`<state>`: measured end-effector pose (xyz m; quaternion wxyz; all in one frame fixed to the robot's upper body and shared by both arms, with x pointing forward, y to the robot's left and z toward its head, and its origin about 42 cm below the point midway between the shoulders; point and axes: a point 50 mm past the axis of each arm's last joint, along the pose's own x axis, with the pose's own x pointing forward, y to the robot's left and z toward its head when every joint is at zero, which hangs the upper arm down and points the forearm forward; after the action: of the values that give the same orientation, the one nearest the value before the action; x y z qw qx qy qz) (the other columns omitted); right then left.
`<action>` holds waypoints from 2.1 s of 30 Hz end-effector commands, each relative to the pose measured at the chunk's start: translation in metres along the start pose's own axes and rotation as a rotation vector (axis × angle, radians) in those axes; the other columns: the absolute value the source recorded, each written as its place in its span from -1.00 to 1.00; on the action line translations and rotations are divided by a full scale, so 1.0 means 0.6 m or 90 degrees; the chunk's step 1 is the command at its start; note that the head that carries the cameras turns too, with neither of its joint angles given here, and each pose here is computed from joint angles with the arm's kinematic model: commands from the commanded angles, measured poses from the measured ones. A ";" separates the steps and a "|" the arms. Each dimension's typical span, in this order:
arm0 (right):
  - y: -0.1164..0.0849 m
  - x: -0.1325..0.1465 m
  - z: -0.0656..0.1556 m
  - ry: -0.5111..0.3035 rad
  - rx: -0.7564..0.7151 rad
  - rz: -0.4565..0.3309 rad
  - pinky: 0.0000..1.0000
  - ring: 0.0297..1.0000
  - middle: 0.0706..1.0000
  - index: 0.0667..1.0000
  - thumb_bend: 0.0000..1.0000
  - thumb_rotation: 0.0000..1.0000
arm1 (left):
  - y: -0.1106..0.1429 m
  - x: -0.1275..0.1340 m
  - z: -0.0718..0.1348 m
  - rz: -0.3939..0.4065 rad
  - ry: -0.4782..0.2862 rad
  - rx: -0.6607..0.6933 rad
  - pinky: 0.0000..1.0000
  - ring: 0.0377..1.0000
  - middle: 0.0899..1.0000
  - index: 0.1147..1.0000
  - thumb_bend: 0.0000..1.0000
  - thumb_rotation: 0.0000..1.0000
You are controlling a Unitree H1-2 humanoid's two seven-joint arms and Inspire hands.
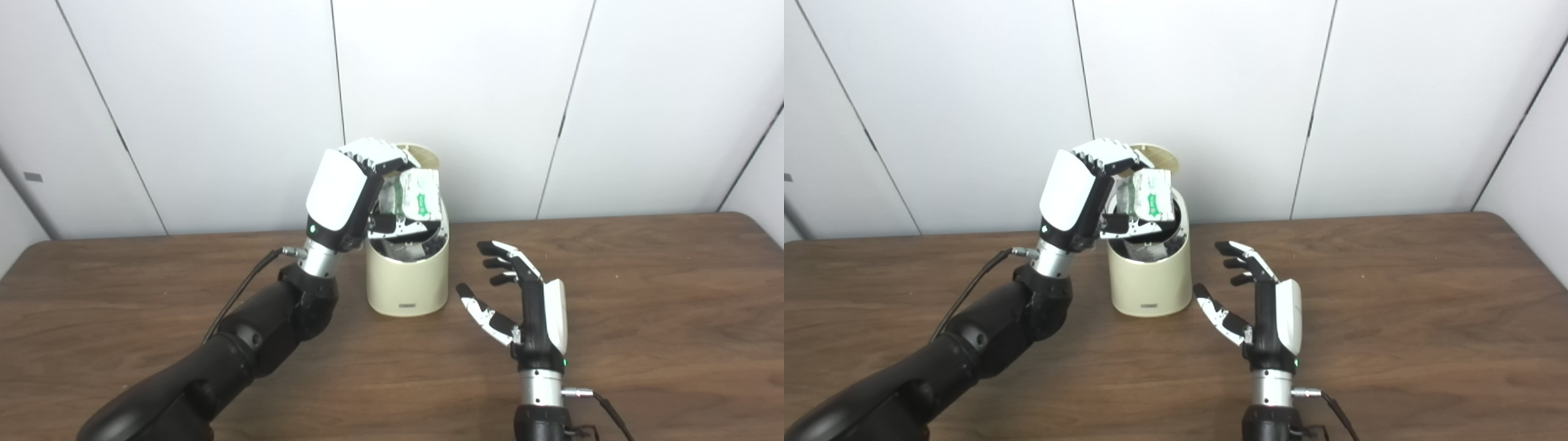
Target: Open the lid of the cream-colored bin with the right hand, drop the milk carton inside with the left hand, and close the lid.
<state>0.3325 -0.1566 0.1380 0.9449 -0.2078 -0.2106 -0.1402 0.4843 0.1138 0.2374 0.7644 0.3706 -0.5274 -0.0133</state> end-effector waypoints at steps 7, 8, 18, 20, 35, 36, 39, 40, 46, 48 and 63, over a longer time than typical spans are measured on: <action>0.018 -0.058 -0.034 0.053 -0.006 0.039 0.04 0.29 0.36 0.33 -0.40 -0.76 | 0.010 0.053 0.010 0.046 -0.027 -0.008 0.05 -0.06 -0.18 -0.22 0.01 -1.00; 0.019 -0.058 -0.034 0.053 -0.006 0.038 0.04 0.29 0.36 0.33 -0.40 -0.77 | 0.009 0.052 0.011 0.046 -0.027 -0.009 0.05 -0.06 -0.18 -0.22 0.01 -1.00; 0.023 -0.061 -0.027 0.054 -0.005 0.035 0.03 0.28 0.37 0.32 -0.40 -0.67 | -0.001 0.046 0.018 0.041 -0.018 -0.017 0.03 -0.04 -0.17 -0.23 0.01 -1.00; 0.024 -0.061 -0.026 0.050 -0.004 0.033 0.01 0.27 0.36 0.31 -0.40 -0.69 | -0.003 0.044 0.019 0.039 -0.013 -0.022 0.02 -0.04 -0.17 -0.23 0.01 -1.00; 0.018 -0.065 -0.022 0.056 -0.004 0.036 0.03 0.29 0.37 0.33 -0.40 -0.59 | -0.008 0.029 0.012 0.024 0.004 -0.020 0.02 -0.04 -0.19 -0.20 0.01 -1.00; 0.017 -0.065 -0.022 0.055 -0.004 0.036 0.03 0.29 0.37 0.33 -0.40 -0.60 | -0.008 0.029 0.011 0.023 0.005 -0.020 0.02 -0.04 -0.19 -0.20 0.01 -1.00; 0.016 -0.066 -0.021 0.052 -0.006 0.036 0.03 0.28 0.36 0.33 -0.40 -0.63 | -0.006 0.024 0.008 0.019 0.007 -0.017 0.03 -0.04 -0.19 -0.20 0.01 -1.00; 0.016 -0.067 -0.021 0.051 -0.006 0.036 0.03 0.28 0.36 0.32 -0.40 -0.64 | -0.006 0.023 0.007 0.018 0.008 -0.016 0.03 -0.04 -0.19 -0.20 0.01 -1.00; 0.015 -0.069 -0.021 0.052 -0.006 0.035 0.05 0.29 0.36 0.33 -0.40 -0.60 | -0.003 0.016 -0.003 0.007 0.000 0.007 0.03 -0.04 -0.18 -0.21 0.01 -1.00; 0.016 -0.070 -0.021 0.047 -0.004 0.033 0.03 0.28 0.35 0.32 -0.40 -0.65 | -0.002 0.014 -0.006 0.001 0.002 0.010 0.03 -0.04 -0.18 -0.22 0.01 -1.00; 0.015 -0.070 -0.016 0.057 -0.007 0.037 0.04 0.29 0.37 0.33 -0.40 -0.62 | -0.007 0.000 -0.012 -0.006 0.023 0.008 0.03 -0.03 -0.17 -0.23 0.01 -1.00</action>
<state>0.3242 -0.1470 0.1391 0.9475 -0.2020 -0.2092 -0.1331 0.4799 0.1125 0.2067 0.7781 0.3922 -0.4897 -0.0307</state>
